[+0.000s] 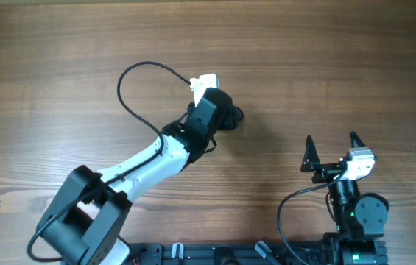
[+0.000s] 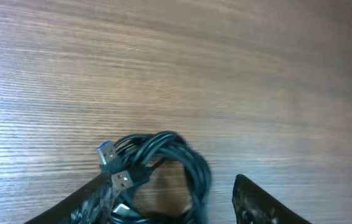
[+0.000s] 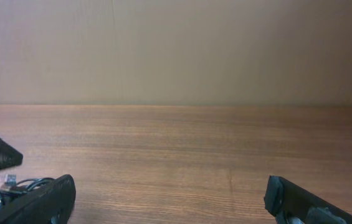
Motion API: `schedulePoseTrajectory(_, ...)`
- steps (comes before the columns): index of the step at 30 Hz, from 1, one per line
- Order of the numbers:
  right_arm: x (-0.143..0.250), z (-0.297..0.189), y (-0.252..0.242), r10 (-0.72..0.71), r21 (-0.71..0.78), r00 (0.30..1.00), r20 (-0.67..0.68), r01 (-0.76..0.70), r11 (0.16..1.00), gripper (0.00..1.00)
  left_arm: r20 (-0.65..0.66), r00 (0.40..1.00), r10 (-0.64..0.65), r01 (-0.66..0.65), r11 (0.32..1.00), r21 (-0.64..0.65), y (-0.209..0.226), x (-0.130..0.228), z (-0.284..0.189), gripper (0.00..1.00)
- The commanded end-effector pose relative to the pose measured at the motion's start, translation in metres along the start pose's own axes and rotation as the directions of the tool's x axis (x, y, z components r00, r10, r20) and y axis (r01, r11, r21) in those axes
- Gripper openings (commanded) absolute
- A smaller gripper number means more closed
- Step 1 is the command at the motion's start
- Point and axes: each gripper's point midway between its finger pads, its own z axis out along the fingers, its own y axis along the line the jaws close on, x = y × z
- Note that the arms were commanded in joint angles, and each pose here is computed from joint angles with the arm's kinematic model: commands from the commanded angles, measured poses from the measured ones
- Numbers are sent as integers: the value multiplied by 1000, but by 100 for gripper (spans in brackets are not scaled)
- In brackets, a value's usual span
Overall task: Untangle cables
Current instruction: 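Close the left gripper on the cable bundle and lift it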
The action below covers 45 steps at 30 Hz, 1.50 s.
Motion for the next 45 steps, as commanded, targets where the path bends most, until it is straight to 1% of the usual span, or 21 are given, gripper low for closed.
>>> schedulePoseTrajectory(1,-1,0,2,-10,-9,1000,6,10,1000,100,-76,993,86,-93,991,-97,32,24,30,64)
schedulePoseTrajectory(4,-1,0,2,-9,-8,1000,6,9,1000,100,-79,993,88,-95,991,-92,33,25,32,52)
schedulePoseTrajectory(8,-1,0,2,-9,-9,1000,6,9,1000,100,-163,980,114,-133,985,-110,45,48,40,55)
schedulePoseTrajectory(11,-1,0,2,-9,-9,1000,6,9,1000,100,-206,971,122,-144,985,-92,46,62,48,16)
schedulePoseTrajectory(13,-1,0,2,-9,-9,1000,6,9,1000,100,-223,956,191,-214,973,-83,46,60,39,4)
schedulePoseTrajectory(16,-1,0,2,-9,-9,1000,6,9,1000,100,-256,912,319,-348,935,-74,50,50,9,4)
schedulePoseTrajectory(19,-1,0,2,-10,-9,1000,6,10,1000,100,-291,787,544,-567,823,5,50,41,-36,4)
schedulePoseTrajectory(20,-1,0,2,-10,-9,1000,6,10,1000,100,-302,739,602,-625,780,26,53,41,-45,4)
schedulePoseTrajectory(21,-1,0,2,-9,-9,1000,6,9,1000,100,-310,706,637,-660,750,41,55,41,-52,19)
schedulePoseTrajectory(22,-1,0,2,-10,-9,1000,6,10,1000,100,-311,704,639,-661,749,41,55,41,-55,100)
schedulePoseTrajectory(24,-1,0,2,-9,-9,1000,6,9,1000,100,-312,711,630,-653,756,38,55,41,-55,100)
schedulePoseTrajectory(27,-1,0,2,-9,-8,1000,6,9,1000,100,-314,828,465,-499,866,-34,58,39,-55,100)
schedulePoseTrajectory(29,-1,0,2,-10,-9,1000,6,10,1000,100,-277,954,116,-166,972,-167,67,35,-54,100)
schedulePoseTrajectory(30,-1,0,2,-10,-9,1000,6,10,1000,100,-217,928,-303,223,919,-325,83,43,-60,100)
schedulePoseTrajectory(31,-1,0,2,-10,-8,1000,6,10,1000,100,-163,850,-501,401,816,-415,92,54,-66,100)
schedulePoseTrajectory(33,-1,0,2,-10,-9,1000,6,10,1000,100,-87,752,-653,565,708,-424,87,54,-65,100)
schedulePoseTrajectory(37,-1,0,2,-9,-9,1000,6,9,1000,100,-180,803,-569,459,781,-423,81,66,-69,96)
schedulePoseTrajectory(39,-1,0,2,-9,-9,1000,6,9,1000,100,-300,923,-241,158,948,-276,65,61,-64,94)
schedulePoseTrajectory(40,-1,0,2,-10,-9,1000,6,10,1000,100,-346,936,-65,-3,981,-193,57,63,-63,94)
schedulePoseTrajectory(43,-1,0,2,-9,-9,1000,6,9,1000,100,-347,938,-5,-40,992,-123,40,65,-61,60)
schedulePoseTrajectory(45,-1,0,2,-10,-9,1000,6,10,1000,100,-324,946,16,-41,997,-71,23,63,-55,66)
